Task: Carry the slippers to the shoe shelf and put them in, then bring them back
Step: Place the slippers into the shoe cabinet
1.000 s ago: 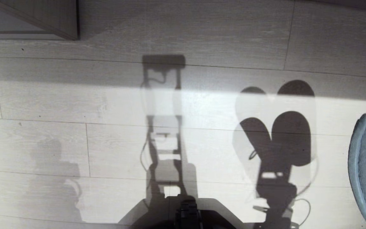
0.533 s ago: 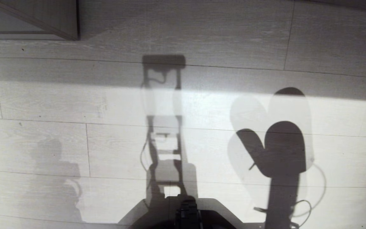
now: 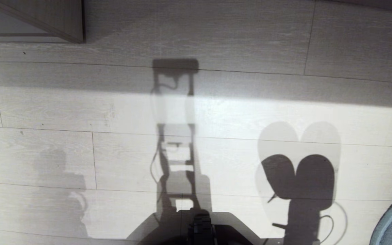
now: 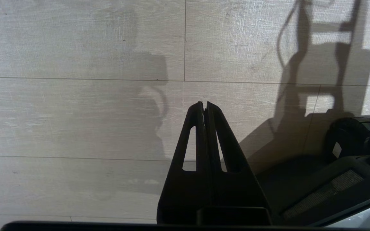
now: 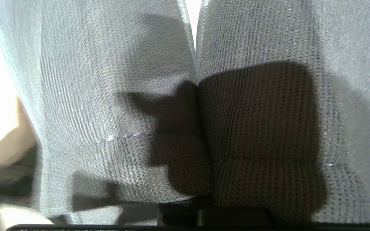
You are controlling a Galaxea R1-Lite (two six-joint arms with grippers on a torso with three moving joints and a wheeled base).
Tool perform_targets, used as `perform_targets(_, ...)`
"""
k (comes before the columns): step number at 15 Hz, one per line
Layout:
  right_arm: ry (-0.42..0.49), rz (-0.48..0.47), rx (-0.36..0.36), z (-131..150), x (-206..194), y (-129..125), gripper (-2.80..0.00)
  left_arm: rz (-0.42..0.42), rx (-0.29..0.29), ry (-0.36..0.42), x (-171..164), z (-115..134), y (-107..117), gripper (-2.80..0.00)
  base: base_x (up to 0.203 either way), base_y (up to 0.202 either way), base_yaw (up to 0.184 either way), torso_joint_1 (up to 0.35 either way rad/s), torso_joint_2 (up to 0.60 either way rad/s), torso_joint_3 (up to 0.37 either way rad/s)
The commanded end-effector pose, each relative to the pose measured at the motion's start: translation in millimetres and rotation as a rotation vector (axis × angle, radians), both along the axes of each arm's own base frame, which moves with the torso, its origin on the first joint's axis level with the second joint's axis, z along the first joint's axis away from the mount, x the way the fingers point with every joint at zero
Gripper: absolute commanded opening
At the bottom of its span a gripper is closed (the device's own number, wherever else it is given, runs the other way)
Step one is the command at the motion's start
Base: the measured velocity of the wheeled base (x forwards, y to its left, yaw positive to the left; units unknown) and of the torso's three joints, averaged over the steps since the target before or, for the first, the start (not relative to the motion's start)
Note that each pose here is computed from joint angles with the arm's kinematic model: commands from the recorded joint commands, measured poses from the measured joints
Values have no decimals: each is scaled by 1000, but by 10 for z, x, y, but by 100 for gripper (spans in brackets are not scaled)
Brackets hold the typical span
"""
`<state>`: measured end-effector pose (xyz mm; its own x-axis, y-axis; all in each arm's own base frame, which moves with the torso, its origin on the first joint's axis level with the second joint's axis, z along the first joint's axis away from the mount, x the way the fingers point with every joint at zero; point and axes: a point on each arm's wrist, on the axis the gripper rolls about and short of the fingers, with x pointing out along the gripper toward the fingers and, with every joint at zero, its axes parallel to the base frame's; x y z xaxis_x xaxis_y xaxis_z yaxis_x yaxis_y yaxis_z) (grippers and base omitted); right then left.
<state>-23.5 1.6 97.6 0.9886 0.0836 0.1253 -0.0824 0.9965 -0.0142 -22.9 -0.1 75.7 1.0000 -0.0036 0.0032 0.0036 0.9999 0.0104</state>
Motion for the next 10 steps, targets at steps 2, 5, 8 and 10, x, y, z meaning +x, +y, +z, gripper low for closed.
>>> perform_targets(2,-1,-67,-14,-83,-5,-15,-280,1,0,-1,-1,1,0,-280,0,0,0,0,0,0)
perform_targets(5,100,-89,-63,-197,6,-19,-280,-1,-1,-1,-1,1,0,-280,0,0,0,0,0,0)
perform_targets(8,129,-86,-39,-225,7,-19,-280,1,-1,0,1,1,0,-280,0,0,0,0,0,0)
perform_targets(10,129,-86,-36,-225,7,-19,-280,-1,0,-1,0,1,0,-280,0,0,0,0,0,0)
